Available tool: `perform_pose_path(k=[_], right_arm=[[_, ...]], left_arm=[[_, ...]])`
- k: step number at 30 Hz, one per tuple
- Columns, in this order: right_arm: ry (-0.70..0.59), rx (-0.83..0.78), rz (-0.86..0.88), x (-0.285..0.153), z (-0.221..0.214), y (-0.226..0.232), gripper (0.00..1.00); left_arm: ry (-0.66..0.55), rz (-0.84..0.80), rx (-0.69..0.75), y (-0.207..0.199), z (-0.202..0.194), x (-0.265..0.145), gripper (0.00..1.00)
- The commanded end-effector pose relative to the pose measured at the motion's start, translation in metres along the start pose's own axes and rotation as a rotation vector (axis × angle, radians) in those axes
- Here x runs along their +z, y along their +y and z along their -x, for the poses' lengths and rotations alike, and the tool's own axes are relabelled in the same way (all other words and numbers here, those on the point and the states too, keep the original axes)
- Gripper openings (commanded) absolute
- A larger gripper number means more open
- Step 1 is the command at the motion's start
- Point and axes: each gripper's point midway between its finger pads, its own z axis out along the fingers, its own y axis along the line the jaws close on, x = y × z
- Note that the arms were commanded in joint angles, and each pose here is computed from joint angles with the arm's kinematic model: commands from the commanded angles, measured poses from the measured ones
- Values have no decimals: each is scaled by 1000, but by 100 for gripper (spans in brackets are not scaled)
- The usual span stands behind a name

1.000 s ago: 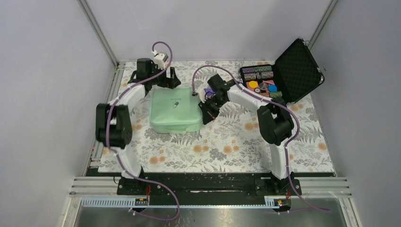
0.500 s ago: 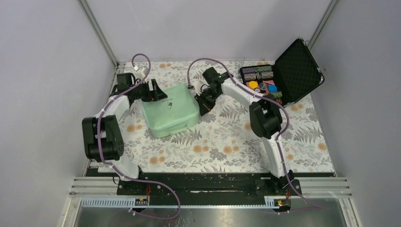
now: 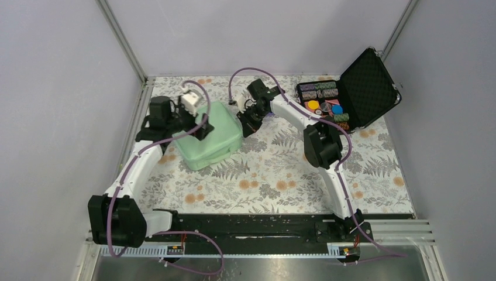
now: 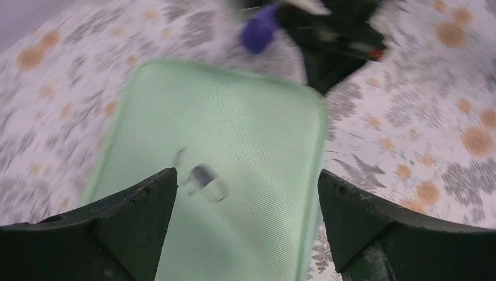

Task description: Organize the medicine kit

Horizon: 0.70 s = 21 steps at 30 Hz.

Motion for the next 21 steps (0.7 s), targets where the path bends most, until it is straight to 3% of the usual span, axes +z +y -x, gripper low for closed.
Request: perform_pose_path(k=[1, 10, 15, 21], right_arm=[[-44, -26, -4, -1, 18, -6, 0], [-41, -14, 0, -2, 16, -4, 0], [-38, -12, -8, -1, 16, -5, 0], [-36, 3, 4, 0, 14, -3, 0]], left_arm=[[2, -187, 281, -55, 0, 19, 87], [114, -281, 447, -81, -49, 48, 70], [177, -319, 485, -86, -73, 47, 65], [196, -191, 497, -64, -80, 60, 53]])
